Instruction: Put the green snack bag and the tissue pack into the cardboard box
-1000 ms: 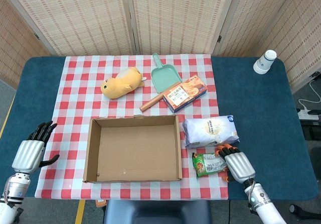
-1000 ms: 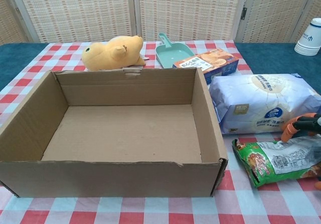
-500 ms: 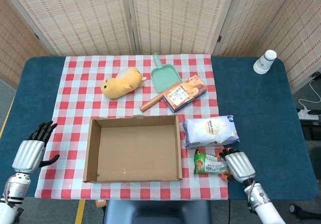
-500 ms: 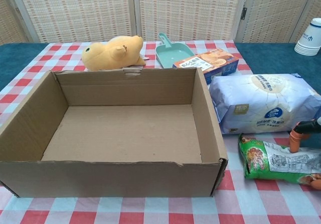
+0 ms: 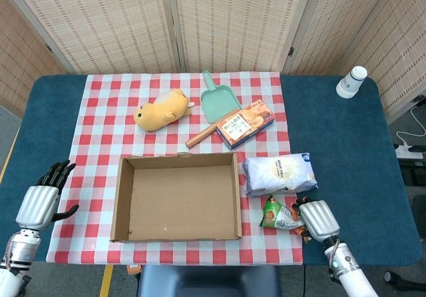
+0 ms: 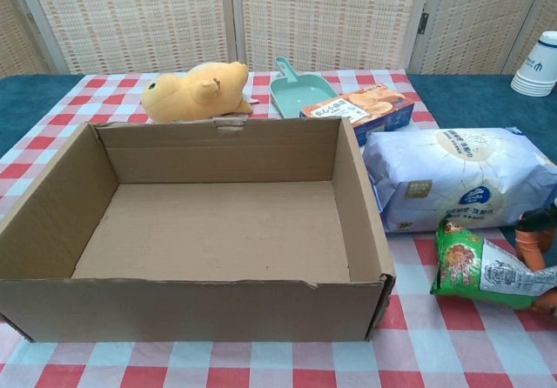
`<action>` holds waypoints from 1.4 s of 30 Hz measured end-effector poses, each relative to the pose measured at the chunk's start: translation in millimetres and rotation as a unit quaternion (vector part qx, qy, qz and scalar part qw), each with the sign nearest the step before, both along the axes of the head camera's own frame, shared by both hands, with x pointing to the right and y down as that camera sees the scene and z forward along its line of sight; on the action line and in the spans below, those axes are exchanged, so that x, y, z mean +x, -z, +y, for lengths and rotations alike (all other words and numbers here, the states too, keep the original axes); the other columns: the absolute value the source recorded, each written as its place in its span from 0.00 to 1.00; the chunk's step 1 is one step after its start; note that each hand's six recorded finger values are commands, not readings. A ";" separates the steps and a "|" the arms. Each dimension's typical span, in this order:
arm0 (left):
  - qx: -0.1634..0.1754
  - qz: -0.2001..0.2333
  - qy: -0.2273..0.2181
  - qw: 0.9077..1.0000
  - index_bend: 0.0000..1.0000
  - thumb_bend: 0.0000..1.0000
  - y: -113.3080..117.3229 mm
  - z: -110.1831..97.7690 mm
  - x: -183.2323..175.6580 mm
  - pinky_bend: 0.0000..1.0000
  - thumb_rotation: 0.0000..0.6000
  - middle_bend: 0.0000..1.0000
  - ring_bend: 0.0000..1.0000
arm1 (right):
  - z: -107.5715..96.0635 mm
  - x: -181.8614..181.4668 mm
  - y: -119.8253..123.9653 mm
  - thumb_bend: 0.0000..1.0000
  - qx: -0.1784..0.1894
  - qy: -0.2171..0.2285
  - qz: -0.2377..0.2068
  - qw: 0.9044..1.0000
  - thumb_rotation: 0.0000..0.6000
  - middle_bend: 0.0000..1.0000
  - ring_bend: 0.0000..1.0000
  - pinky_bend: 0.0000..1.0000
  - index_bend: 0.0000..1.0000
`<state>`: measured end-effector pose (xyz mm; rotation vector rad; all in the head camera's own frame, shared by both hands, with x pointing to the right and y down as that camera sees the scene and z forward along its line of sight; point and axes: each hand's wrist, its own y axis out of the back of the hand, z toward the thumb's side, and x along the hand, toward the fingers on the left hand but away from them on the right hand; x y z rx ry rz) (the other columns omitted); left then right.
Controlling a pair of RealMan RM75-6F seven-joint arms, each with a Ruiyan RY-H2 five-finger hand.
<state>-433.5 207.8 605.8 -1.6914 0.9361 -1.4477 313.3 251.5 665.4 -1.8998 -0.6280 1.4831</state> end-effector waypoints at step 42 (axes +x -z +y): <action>-0.006 0.002 0.009 1.000 0.07 0.19 1.4 -2.1 -5.9 0.22 1.00 0.01 0.00 | -96.2 -158.8 119.4 0.28 0.172 0.146 -0.115 0.967 1.00 0.47 0.43 0.60 0.67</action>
